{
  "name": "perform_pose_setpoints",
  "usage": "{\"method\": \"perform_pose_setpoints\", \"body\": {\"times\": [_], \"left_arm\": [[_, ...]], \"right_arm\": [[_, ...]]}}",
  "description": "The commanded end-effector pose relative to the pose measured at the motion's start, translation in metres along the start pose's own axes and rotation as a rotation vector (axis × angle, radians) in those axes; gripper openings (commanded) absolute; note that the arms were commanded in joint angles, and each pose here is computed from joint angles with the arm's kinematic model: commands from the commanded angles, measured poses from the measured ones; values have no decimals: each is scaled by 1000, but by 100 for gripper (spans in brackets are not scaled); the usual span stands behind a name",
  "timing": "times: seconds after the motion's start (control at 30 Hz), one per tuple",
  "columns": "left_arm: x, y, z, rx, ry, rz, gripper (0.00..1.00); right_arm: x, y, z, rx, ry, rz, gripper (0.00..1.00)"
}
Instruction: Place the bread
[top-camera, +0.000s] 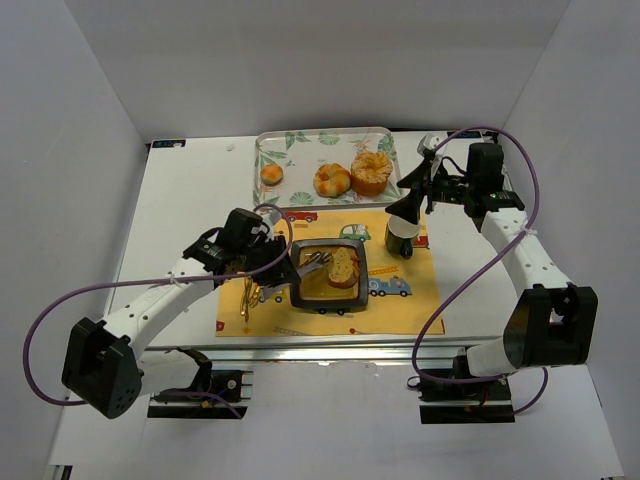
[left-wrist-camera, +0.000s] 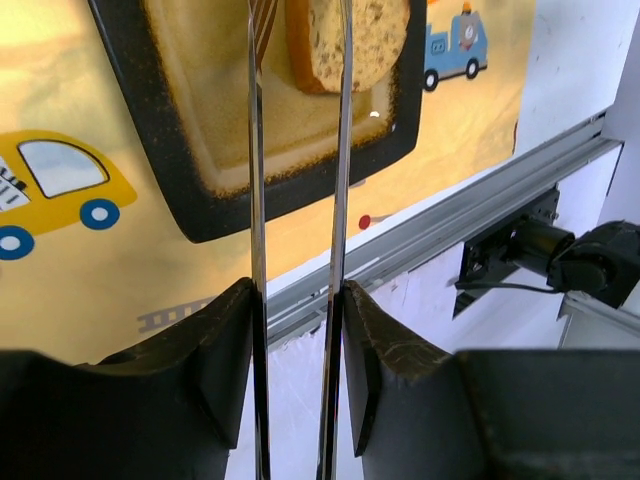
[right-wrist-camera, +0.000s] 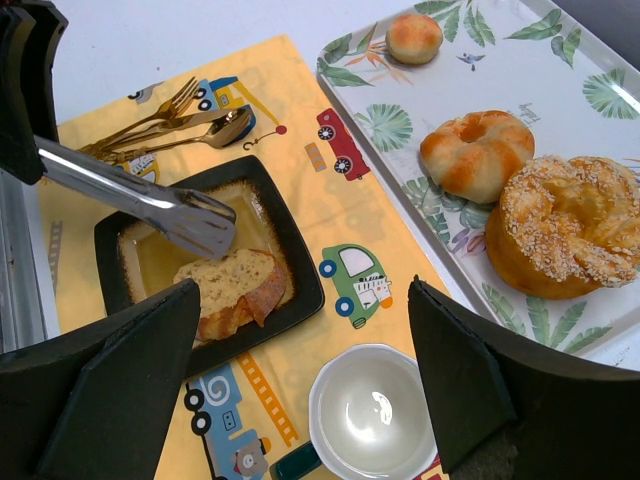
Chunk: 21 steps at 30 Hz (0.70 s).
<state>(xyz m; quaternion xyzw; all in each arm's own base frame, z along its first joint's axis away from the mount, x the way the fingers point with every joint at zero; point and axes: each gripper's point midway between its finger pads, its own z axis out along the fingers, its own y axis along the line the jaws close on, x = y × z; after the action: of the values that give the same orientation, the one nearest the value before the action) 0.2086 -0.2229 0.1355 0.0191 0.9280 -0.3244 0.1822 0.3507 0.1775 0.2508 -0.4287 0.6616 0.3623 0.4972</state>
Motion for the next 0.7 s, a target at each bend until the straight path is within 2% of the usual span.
{"method": "perform_pose_setpoints", "body": {"times": [0.0,0.17,0.3,0.33,0.5,0.57,0.63,0.67], "left_arm": [[-28,-22,-22,22,-110,48,48],[-74,-53,-38,50,-227,63,45],[-112,-79,-34,111,-291,57,43],[-118,-77,-19,102,-275,46,43],[-189,-98,13,148,-359,-28,43],[-204,-89,43,106,-335,-56,43],[-231,-100,44,94,-368,-33,44],[-230,-85,65,37,-326,-28,45]], "right_arm": [[-20,3,-5,0,-34,-56,88],[-19,3,-5,-2,-33,-58,89],[-20,2,-6,4,-37,-66,89],[-20,0,-5,9,-36,-64,88],[-26,-3,-8,47,-53,-51,89],[-27,-7,-9,69,-57,-53,89],[-29,-8,-12,81,-60,-53,89],[-29,-8,-14,88,-63,-56,89]]}}
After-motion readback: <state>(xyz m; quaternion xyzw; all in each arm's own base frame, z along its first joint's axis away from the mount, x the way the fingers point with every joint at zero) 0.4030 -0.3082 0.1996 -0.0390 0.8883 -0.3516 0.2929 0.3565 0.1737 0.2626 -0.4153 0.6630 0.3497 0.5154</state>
